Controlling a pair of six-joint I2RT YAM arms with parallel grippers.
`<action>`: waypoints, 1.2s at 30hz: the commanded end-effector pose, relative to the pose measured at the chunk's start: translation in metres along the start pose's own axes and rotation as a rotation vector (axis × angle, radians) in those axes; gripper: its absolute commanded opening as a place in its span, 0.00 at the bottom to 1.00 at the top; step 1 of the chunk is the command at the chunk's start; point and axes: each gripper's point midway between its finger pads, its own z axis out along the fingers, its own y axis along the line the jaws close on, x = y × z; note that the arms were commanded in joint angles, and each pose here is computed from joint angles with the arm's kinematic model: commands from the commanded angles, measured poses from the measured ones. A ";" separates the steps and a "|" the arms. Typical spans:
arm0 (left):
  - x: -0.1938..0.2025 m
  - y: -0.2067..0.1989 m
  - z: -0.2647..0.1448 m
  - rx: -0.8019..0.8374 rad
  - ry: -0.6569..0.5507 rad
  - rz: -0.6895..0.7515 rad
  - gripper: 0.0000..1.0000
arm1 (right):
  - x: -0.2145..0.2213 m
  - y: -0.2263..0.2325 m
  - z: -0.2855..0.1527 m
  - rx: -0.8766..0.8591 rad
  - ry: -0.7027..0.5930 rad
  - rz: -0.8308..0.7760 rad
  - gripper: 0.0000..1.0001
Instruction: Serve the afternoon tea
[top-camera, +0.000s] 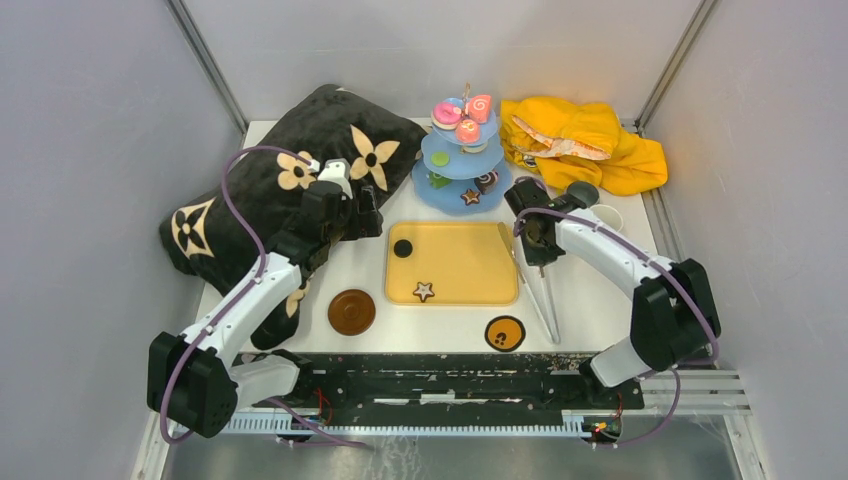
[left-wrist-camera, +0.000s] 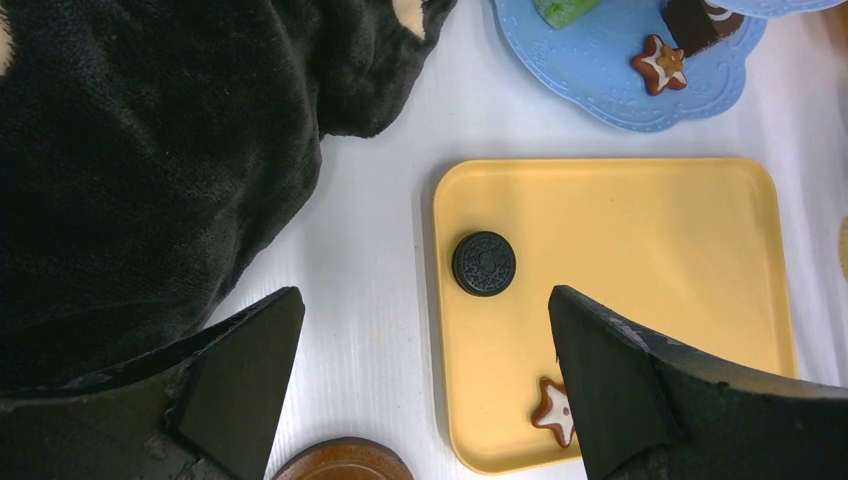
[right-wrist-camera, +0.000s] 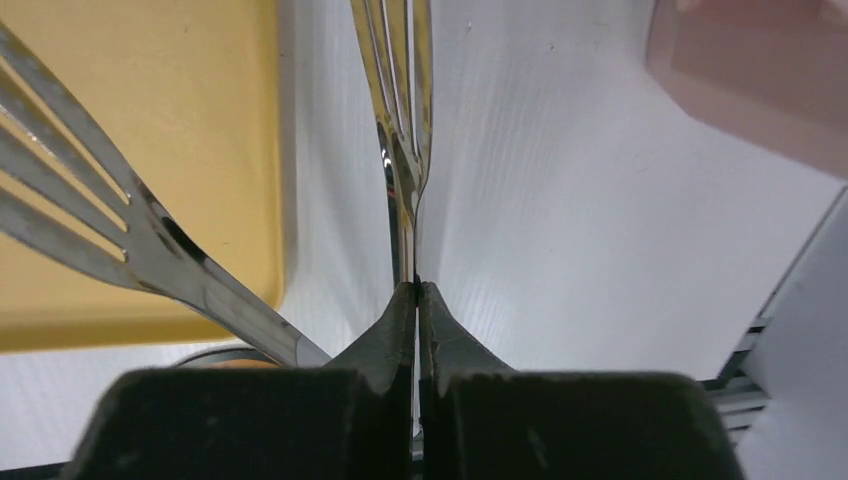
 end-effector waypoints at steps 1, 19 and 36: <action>-0.022 -0.008 -0.003 0.026 -0.067 -0.035 1.00 | -0.024 -0.018 -0.001 0.106 -0.015 -0.129 0.01; -0.024 -0.005 -0.007 0.019 -0.078 -0.033 1.00 | -0.054 -0.041 0.048 0.243 0.028 0.097 0.00; -0.018 -0.009 0.003 0.030 -0.057 -0.039 0.99 | -0.027 -0.027 0.005 -0.003 -0.147 0.242 0.91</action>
